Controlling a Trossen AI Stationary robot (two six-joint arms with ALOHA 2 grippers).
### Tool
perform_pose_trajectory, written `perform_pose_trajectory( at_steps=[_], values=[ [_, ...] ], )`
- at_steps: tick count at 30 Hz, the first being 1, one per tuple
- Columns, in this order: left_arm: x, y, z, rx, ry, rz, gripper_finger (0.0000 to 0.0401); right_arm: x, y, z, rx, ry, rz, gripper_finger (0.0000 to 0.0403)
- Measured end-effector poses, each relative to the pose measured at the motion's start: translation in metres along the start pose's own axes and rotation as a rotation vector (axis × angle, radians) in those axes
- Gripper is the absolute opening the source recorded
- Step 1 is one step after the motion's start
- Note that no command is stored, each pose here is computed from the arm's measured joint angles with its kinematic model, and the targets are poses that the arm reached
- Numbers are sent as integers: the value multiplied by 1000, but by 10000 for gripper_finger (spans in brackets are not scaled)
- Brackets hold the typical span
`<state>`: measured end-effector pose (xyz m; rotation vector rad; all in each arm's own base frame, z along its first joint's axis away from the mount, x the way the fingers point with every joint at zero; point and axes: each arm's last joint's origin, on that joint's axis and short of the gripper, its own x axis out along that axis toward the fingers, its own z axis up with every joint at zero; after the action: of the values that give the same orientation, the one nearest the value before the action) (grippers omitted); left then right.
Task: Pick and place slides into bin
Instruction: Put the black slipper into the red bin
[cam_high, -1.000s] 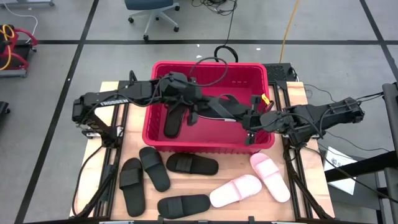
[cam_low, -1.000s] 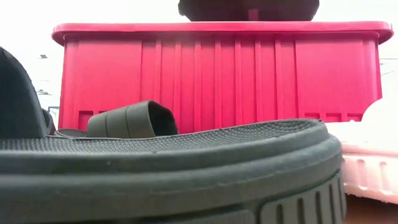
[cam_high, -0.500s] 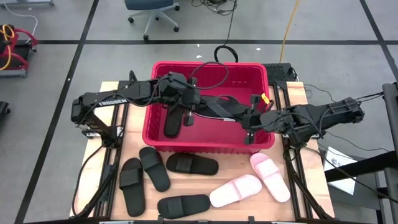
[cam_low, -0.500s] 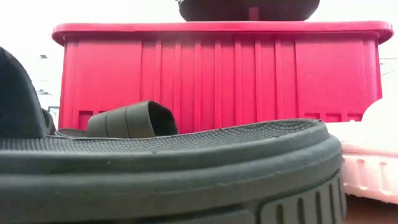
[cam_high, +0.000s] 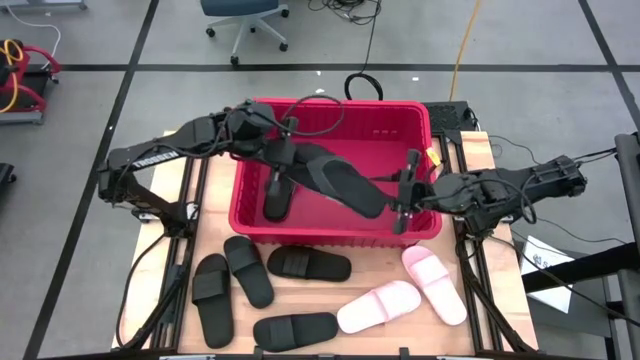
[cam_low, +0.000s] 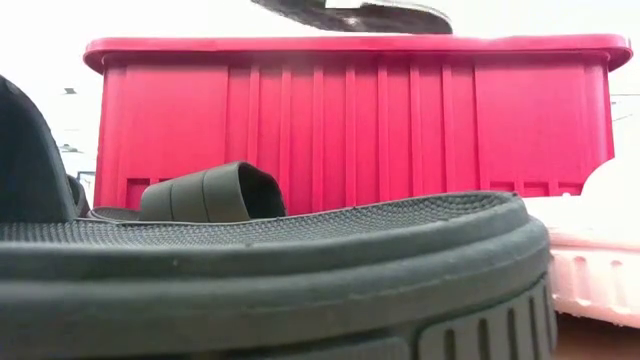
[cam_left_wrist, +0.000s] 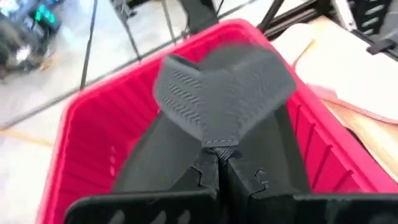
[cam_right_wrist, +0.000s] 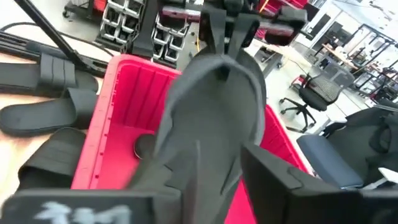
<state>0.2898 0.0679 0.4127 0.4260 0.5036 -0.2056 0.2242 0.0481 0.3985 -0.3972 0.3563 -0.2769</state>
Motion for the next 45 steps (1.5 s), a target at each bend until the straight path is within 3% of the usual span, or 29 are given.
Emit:
perform_pose_trajectory(
  at_steps=[7,12,22,31,40,45],
  values=[
    [-7,-1,2,185,-67,-57,0,17,5,5,34,-30,-27,179],
    [-6,-2,6,224,-118,-72,0,39,11,4,29,-18,-54,198],
    [-6,-4,2,204,-46,-56,0,50,16,9,30,-69,-67,186],
    [-6,-2,3,224,-39,-15,0,45,13,11,136,-88,-63,191],
    [-6,1,5,256,-41,37,0,61,26,6,91,-41,-52,190],
    [-5,0,6,257,-55,20,0,67,23,3,87,-4,-152,188]
  ],
)
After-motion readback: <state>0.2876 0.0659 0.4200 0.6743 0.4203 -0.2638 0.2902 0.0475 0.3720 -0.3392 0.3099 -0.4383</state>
